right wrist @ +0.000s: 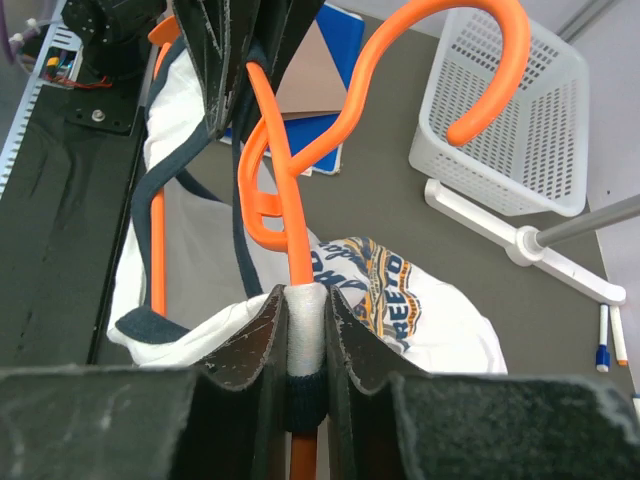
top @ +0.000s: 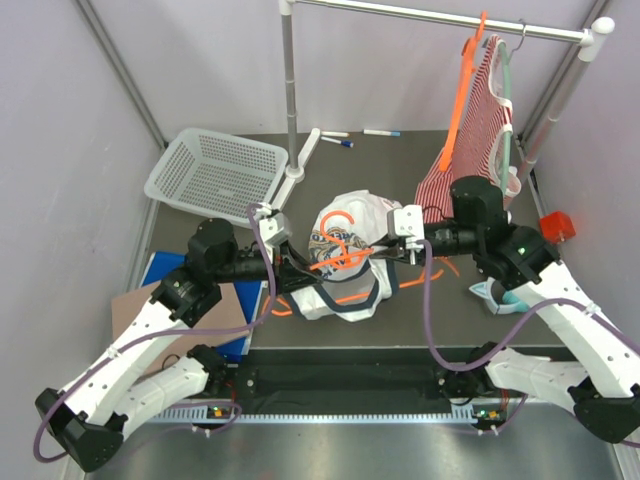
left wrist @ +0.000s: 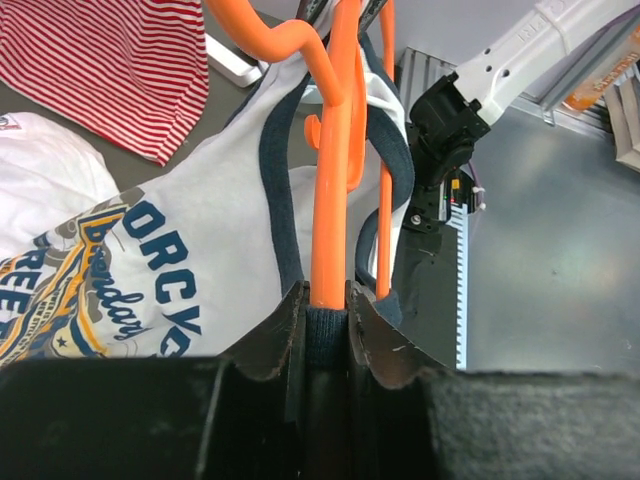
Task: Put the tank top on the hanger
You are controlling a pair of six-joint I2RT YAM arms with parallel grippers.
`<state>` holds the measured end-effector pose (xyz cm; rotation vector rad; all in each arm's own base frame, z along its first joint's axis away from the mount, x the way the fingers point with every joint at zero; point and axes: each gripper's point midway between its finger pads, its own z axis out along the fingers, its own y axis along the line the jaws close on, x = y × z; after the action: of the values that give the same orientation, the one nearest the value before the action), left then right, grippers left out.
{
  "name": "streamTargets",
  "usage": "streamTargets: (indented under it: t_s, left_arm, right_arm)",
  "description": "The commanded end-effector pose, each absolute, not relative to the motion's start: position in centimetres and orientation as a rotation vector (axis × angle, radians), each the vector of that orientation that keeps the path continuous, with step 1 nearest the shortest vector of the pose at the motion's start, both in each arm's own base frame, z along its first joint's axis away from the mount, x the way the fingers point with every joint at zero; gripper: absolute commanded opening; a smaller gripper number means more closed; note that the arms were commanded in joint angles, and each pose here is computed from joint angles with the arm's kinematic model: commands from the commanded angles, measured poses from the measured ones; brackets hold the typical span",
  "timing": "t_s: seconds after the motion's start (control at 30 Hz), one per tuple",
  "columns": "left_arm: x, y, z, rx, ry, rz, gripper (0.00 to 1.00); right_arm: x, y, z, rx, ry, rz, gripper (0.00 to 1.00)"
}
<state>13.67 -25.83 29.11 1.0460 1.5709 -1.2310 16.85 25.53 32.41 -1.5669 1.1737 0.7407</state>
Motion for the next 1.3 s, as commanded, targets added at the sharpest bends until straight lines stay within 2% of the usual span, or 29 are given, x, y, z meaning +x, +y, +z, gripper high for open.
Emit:
streamTargets:
  t_s: [0.0,0.03,0.1,0.13,0.23,0.3,0.43,0.57,0.67,0.9,1.27]
  left_arm:
    - [14.6,-25.7,29.6,1.014,1.538,-1.170,0.00]
    - [15.0,-25.6,29.6,0.998,1.546,-1.152,0.00]
    - [15.8,-25.4,29.4,0.963,1.563,-1.110,0.00]
    - [16.0,-25.4,29.4,0.953,1.569,-1.098,0.00]
    - [17.2,-25.0,29.0,0.904,1.602,-1.040,0.00]
    - [18.5,-24.6,28.7,0.848,1.633,-0.976,0.00]
    - [21.4,-22.9,28.2,0.700,1.688,-0.813,0.00]
    - [24.3,-20.7,28.2,0.544,1.727,-0.634,0.00]
    - [26.6,-19.3,28.0,0.443,1.756,-0.507,0.00]
    - [30.7,-20.4,28.2,0.456,1.816,-0.387,0.00]
    - [36.7,-23.7,35.8,0.491,1.689,-0.321,0.00]
  right_arm:
    - [18.8,25.9,36.0,-1.464,1.077,0.672,0.13]
    - [18.9,26.0,35.7,-1.457,1.091,0.676,0.28]
    - [19.2,26.0,35.6,-1.440,1.101,0.672,0.46]
    - [19.5,25.9,35.5,-1.424,1.122,0.666,0.66]
    - [20.4,25.7,35.5,-1.369,1.161,0.639,0.79]
    - [21.2,25.4,35.8,-1.318,1.179,0.602,0.84]
    - [22.6,24.3,36.8,-1.143,1.242,0.566,0.91]
    - [23.6,22.1,38.5,-0.897,1.255,0.514,0.94]
    - [23.8,20.6,37.7,-0.760,1.296,0.505,0.95]
    - [22.4,19.1,34.5,-0.647,1.305,0.552,0.96]
    - [21.4,18.0,33.2,-0.624,1.280,0.539,0.97]
